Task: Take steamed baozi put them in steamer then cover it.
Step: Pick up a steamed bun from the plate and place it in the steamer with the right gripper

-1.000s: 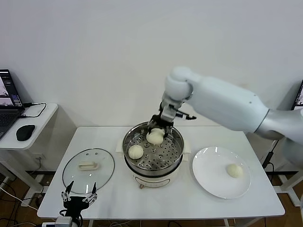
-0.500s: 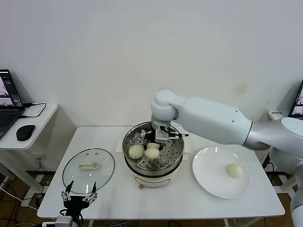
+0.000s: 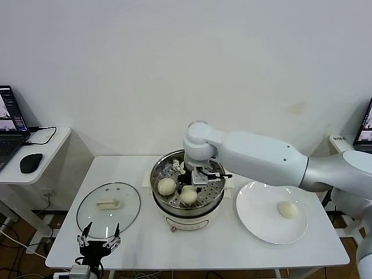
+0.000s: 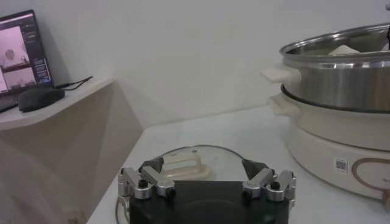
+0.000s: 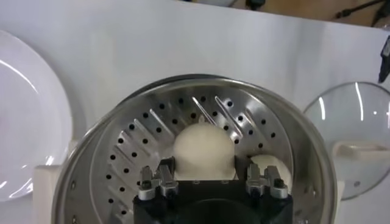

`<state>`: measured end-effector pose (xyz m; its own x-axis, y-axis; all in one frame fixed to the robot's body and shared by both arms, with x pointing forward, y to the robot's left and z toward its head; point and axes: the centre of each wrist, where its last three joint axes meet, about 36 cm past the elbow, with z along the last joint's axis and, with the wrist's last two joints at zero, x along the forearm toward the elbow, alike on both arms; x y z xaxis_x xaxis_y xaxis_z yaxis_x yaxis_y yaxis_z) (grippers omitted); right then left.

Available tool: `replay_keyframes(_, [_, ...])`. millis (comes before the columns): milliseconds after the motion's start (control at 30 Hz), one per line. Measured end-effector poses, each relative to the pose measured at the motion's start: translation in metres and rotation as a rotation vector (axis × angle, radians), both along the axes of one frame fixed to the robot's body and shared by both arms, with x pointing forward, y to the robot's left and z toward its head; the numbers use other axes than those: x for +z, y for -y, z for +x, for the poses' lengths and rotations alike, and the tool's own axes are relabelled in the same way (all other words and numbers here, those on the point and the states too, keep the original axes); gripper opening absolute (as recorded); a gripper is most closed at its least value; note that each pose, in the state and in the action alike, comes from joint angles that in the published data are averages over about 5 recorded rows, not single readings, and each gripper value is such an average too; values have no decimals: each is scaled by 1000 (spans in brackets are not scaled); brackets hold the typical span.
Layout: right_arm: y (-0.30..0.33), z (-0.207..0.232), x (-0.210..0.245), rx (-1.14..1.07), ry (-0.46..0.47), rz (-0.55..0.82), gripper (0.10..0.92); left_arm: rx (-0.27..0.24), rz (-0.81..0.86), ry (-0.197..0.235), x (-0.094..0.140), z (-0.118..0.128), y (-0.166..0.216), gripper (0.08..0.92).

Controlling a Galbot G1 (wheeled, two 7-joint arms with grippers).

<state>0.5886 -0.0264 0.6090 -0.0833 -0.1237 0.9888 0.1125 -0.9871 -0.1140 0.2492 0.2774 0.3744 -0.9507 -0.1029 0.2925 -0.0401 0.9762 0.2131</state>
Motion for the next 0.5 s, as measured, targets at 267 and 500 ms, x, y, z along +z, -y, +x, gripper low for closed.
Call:
replay_keyframes(267, [-3,-6,-2,0,-27,5,602,-2,-2,0,0,-1,1,823])
replay_keyframes(500, [-2,-7,-10,-6,-48,-2,607,-2,-4,-3,0,-2,2,823])
